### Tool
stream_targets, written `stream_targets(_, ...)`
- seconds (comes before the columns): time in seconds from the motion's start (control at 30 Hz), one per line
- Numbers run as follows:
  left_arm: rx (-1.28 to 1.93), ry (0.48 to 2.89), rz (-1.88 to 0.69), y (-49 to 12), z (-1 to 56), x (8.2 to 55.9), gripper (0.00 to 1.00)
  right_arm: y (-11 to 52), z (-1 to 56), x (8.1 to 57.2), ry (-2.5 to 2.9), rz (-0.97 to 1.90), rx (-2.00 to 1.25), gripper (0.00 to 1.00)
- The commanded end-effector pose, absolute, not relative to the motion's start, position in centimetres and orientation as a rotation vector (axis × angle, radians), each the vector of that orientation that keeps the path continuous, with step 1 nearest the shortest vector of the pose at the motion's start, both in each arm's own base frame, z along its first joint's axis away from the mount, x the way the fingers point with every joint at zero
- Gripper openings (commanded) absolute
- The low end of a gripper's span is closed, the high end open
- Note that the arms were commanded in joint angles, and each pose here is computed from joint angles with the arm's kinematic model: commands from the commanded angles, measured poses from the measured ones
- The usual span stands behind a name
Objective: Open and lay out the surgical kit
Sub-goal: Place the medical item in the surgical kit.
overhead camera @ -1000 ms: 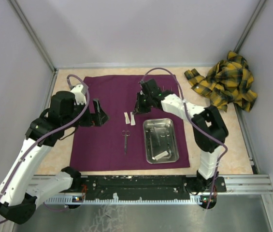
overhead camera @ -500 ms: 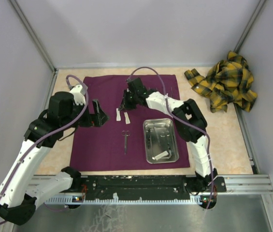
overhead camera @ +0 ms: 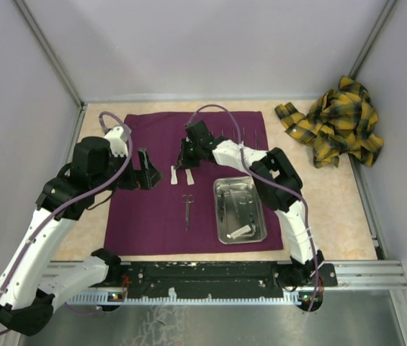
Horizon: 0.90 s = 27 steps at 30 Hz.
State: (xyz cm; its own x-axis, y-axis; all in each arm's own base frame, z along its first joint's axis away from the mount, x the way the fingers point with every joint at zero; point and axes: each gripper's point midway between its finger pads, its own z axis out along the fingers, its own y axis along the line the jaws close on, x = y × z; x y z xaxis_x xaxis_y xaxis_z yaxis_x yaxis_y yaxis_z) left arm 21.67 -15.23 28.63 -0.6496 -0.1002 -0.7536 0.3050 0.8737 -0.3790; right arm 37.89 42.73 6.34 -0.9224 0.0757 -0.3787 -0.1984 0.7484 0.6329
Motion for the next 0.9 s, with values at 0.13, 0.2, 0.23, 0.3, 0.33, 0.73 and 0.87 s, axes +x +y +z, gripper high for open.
stream_targets(0.13, 0.162, 2.174, -0.606, -15.0, 29.0, 21.7, 0.99, 43.2, 6.7, 39.5, 2.519, 0.964, -0.064, 0.00)
stream_targets(0.2, 0.162, 2.173, -0.605, -15.0, 29.0, 21.7, 0.99, 43.0, 6.4, 39.5, 2.521, 0.957, -0.052, 0.00)
stream_targets(0.23, 0.162, 2.176, -0.604, -15.0, 29.0, 21.7, 0.99, 42.9, 6.4, 39.6, 2.521, 0.960, -0.045, 0.00)
stream_targets(0.3, 0.160, 2.178, -0.601, -14.9, 28.9, 21.7, 0.99, 42.8, 6.2, 39.8, 2.520, 0.964, -0.033, 0.00)
stream_targets(0.33, 0.161, 2.178, -0.602, -14.9, 28.9, 21.7, 0.99, 42.7, 6.1, 39.9, 2.520, 0.960, -0.027, 0.00)
stream_targets(0.73, 0.163, 2.179, -0.601, -15.0, 28.9, 21.7, 0.99, 41.9, 5.6, 40.5, 2.521, 0.950, 0.012, 0.00)
stream_targets(0.87, 0.163, 2.181, -0.598, -14.9, 28.8, 21.7, 0.99, 41.9, 5.8, 40.6, 2.515, 0.956, 0.016, 0.00)
